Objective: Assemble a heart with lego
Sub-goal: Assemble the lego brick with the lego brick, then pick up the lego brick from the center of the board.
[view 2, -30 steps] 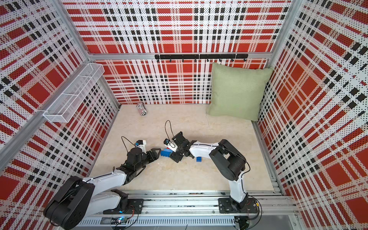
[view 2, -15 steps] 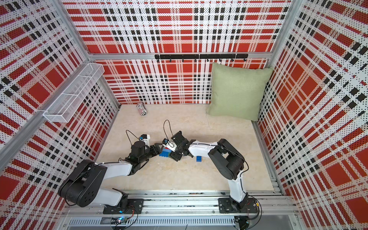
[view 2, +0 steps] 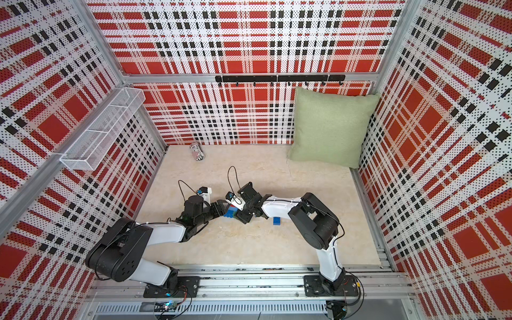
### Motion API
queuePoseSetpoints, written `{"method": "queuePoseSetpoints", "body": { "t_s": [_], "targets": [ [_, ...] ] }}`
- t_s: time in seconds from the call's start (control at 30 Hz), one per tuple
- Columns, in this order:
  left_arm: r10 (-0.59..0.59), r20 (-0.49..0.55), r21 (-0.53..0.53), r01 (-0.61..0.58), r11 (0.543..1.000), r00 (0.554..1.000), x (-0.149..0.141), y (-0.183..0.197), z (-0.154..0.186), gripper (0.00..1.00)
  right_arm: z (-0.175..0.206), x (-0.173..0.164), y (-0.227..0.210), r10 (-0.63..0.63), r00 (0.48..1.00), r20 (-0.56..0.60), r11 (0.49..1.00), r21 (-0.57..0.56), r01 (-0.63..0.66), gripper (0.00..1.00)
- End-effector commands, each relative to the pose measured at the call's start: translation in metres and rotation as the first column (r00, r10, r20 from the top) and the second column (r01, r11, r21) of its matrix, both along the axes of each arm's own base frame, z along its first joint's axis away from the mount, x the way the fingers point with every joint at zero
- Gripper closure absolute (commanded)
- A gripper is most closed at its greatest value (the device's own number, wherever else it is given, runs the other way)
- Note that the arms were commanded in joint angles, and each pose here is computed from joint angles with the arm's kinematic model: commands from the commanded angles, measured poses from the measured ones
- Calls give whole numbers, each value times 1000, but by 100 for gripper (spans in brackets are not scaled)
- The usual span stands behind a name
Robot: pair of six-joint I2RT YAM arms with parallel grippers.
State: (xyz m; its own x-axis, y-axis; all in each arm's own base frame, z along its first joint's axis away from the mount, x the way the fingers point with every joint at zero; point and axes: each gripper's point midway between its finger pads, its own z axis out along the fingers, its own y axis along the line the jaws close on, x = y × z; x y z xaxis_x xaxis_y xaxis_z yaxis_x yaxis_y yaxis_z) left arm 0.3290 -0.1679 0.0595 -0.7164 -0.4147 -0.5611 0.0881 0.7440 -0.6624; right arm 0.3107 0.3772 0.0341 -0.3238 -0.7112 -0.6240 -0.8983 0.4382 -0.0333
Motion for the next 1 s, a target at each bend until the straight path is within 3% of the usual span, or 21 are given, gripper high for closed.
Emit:
{"method": "queuePoseSetpoints", "body": {
  "t_s": [0.0,0.17,0.27,0.4,0.57,0.7,0.97],
  "targets": [
    [3,39,1,-3,1000,999,2,1,7,29,0,1,-5,-26,1000,-11,1000,-7,26,39],
    [31,53,1,-31,1000,998,11,6,13,28,26,0,-6,-44,999,-6,998,34,44,13],
    [59,73,1,-59,998,996,14,12,21,28,47,-5,-15,-76,997,-9,994,83,76,4],
    [101,92,12,-103,995,991,15,21,30,28,66,-6,-44,-208,978,-6,971,118,207,1],
    [139,112,17,-142,990,984,7,31,41,28,37,-14,-84,-376,926,-35,926,11,377,7],
    [142,118,11,-144,989,983,0,33,46,28,18,-27,-92,-393,918,-42,919,-25,392,18],
    [132,122,17,-135,991,984,-6,30,50,28,-5,-19,-91,-423,905,-37,905,-67,420,34]
  ]
}}
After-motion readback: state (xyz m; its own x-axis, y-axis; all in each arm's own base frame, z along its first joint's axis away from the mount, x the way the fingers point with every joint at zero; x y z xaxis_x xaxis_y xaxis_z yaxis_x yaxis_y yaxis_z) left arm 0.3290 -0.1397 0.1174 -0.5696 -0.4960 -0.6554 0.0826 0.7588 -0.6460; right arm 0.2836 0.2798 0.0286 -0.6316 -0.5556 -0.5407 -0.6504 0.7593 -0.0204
